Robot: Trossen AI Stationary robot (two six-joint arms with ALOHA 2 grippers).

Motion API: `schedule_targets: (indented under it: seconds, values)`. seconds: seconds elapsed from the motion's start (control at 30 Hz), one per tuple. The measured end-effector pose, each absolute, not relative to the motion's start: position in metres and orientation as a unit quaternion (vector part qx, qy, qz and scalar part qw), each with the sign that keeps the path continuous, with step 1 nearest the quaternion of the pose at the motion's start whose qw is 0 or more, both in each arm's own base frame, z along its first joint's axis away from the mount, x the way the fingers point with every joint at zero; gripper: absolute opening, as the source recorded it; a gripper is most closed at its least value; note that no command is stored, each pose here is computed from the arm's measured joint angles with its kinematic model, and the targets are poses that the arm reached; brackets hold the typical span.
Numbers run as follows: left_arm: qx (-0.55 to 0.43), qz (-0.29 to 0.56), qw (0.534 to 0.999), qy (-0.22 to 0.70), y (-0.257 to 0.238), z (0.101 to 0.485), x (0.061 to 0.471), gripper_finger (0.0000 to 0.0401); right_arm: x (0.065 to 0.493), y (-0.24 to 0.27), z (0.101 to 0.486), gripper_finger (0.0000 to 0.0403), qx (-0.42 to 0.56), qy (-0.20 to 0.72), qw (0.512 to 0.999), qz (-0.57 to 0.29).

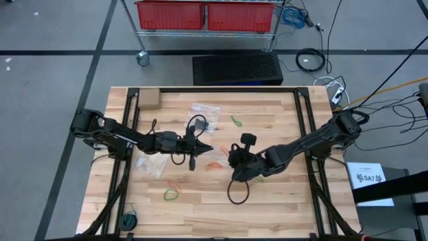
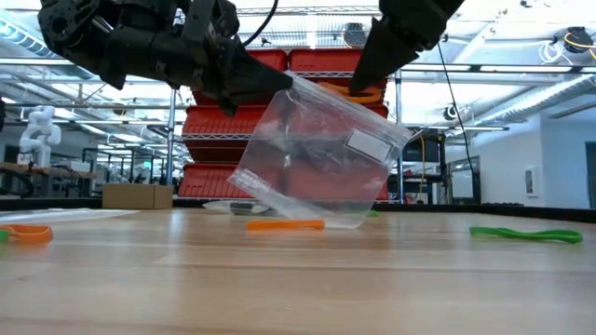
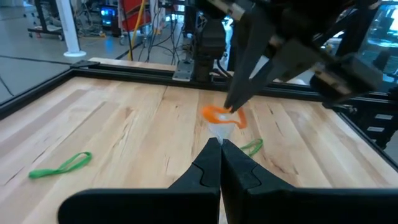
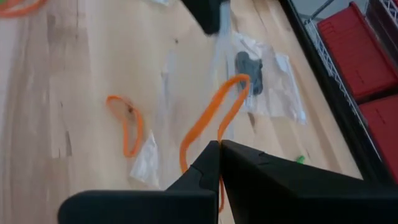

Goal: Sort rubber bands
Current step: Put the orange rubber band into the right transparent zip bag

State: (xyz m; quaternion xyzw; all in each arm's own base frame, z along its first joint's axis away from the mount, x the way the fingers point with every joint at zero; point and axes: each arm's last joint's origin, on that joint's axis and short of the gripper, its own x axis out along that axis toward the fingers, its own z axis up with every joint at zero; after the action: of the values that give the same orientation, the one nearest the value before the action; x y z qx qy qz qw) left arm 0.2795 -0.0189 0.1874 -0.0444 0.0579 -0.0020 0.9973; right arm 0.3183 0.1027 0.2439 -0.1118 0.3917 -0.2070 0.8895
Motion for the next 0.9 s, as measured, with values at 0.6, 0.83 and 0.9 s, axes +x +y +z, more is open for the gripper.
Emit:
schedule_targets:
  seconds: [0.6,0.83,0.9]
  values:
    - [-0.044,-0.006,0.997,0.057,-0.0191,0.1877,0.2795,0.0000,0.3157,0.0993,0.2431,0.0000,-0.137,0.386,0.877,-0.250]
    - [-0.042,-0.006,0.997,0.057,-0.0191,0.1877,0.2795,0.0000,0.3144,0.1022,0.2465,0.0000,-0.154,0.371,0.878,-0.260]
    - [-0.042,-0.006,0.997,0.057,-0.0192,0.1877,0.2795,0.0000,0.3145,0.1048,0.2474,0.0000,-0.160,0.363,0.880,-0.261]
